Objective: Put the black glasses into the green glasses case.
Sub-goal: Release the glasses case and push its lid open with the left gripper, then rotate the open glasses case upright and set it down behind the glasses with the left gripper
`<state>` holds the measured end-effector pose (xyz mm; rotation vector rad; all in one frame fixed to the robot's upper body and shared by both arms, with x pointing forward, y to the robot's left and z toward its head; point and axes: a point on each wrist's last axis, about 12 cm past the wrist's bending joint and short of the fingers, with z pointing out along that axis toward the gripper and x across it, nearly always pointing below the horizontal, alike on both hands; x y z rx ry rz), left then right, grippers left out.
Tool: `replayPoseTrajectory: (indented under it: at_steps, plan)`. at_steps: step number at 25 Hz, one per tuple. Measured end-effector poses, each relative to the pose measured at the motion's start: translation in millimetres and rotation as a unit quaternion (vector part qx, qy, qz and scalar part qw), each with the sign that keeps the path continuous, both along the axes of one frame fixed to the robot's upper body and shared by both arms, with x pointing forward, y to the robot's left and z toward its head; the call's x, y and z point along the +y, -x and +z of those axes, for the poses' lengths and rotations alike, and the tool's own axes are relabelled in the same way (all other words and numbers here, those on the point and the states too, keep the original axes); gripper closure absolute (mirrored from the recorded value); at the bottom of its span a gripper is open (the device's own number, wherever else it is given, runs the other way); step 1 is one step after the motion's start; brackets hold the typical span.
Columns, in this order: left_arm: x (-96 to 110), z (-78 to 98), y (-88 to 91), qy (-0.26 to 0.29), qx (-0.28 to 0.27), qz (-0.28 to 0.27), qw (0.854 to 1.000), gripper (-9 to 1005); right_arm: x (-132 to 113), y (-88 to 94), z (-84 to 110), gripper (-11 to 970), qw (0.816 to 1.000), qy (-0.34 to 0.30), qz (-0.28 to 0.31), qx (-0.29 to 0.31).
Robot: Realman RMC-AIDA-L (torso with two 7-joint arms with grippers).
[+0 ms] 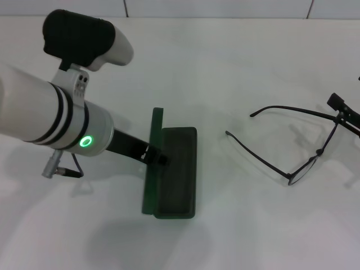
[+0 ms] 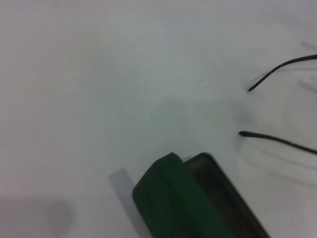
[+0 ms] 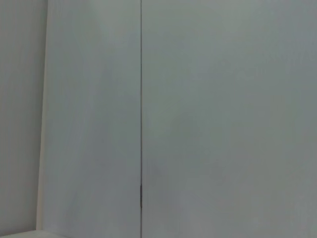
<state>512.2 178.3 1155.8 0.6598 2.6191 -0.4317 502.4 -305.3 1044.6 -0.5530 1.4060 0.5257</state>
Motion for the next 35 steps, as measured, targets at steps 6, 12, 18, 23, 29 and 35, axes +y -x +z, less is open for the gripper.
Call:
replayPoseTrajectory:
  at_steps: [6, 12, 18, 23, 29, 35]
  plan:
    - [-4, -1.3, 1.1, -0.014, -0.006, -0.009, 1.000, 461, -1, 2.8, -1.5, 116, 1.000, 0.001, -0.003, 0.001]
    - [-6, 1.4, 0.3, -0.011, -0.008, -0.014, 1.000, 556, -2, 4.4, -2.4, 116, 1.000, 0.002, -0.005, 0.001]
    - [-9, 7.6, -4.1, -0.018, -0.016, -0.024, 0.999, 665, -3, 5.4, -3.3, 117, 1.000, 0.003, -0.008, 0.002]
    - [-10, 13.5, -8.8, -0.020, -0.028, -0.029, 0.999, 784, -5, 7.4, -4.6, 117, 1.000, 0.004, -0.012, 0.005]
    - [-10, 30.5, -24.4, -0.044, -0.092, -0.074, 0.992, 789, -7, 14.0, -6.7, 117, 1.000, 0.000, -0.015, 0.006]
    - [-6, 40.2, -47.2, -0.122, -0.239, -0.196, 0.943, 789, -8, 24.0, -5.3, 118, 1.000, -0.016, -0.009, -0.006]
